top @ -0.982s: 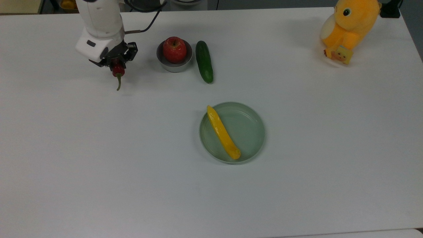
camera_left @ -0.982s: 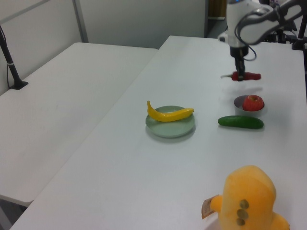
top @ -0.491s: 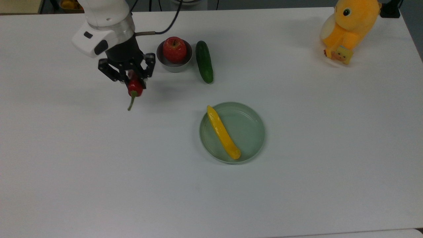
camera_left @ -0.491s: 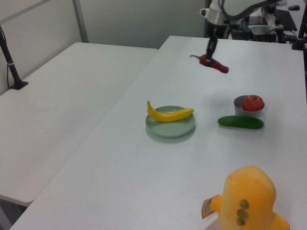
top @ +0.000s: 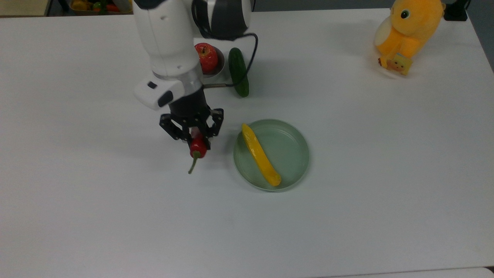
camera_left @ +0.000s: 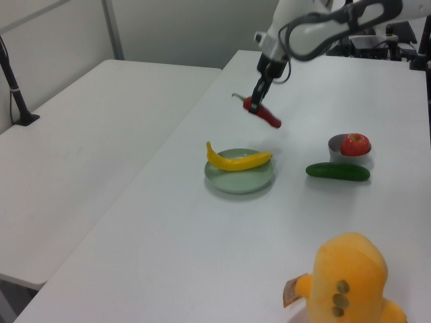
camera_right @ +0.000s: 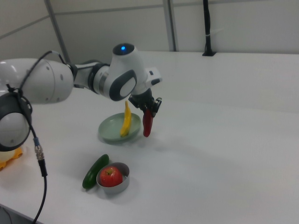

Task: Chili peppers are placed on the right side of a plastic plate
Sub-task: 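Lift the chili and carry it toward the pale green plate, then lower the chili beside the plate rim and open the gripper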

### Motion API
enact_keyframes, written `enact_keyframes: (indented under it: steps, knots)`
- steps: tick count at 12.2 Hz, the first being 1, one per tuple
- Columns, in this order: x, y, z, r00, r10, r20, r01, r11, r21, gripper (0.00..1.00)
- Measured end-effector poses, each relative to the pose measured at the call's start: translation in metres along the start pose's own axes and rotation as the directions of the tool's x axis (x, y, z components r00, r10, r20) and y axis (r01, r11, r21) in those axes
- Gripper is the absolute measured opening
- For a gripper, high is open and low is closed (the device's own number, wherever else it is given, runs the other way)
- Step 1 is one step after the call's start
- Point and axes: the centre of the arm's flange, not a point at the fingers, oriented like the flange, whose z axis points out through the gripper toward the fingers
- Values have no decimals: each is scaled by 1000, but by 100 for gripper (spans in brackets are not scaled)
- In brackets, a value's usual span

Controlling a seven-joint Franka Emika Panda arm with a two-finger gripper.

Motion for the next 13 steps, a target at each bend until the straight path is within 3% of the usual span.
enact_keyframes:
  steps: [4, 9, 13]
  knots:
    - [-2, -26, 47, 999, 3, -38, -3, 1000, 4, 37]
    - [-1, -37, 54, 999, -10, -41, 10, 1000, 9, 41]
    - [2, -38, 51, 999, -12, -47, 12, 1000, 10, 87]
